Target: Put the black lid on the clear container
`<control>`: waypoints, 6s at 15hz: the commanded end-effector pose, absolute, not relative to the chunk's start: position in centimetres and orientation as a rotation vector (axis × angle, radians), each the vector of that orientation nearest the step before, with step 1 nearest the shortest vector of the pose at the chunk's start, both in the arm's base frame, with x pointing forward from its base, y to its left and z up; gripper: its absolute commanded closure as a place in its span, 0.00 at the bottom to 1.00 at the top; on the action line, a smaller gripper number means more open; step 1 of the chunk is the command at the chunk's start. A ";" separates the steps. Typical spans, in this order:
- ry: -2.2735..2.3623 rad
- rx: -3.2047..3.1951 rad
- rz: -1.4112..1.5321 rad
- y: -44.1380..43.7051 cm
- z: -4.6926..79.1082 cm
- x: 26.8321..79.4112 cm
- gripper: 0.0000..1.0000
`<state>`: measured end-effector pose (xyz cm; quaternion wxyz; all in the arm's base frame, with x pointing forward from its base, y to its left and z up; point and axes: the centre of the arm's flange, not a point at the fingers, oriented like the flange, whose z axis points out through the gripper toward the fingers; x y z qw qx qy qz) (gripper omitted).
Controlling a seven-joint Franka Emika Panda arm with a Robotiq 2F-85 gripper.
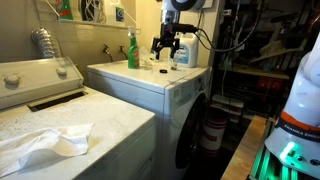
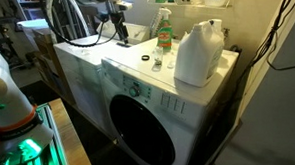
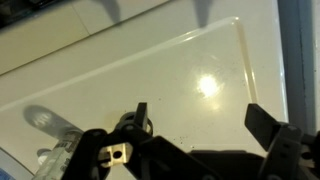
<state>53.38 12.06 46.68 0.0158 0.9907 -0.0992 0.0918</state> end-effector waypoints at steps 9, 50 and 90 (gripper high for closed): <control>-0.293 3.096 0.230 7.0 44.1 58.8 0.00; -0.189 3.064 0.121 4.8 36.5 65.2 0.42; 0.004 3.490 0.077 6.8 37.0 63.1 0.41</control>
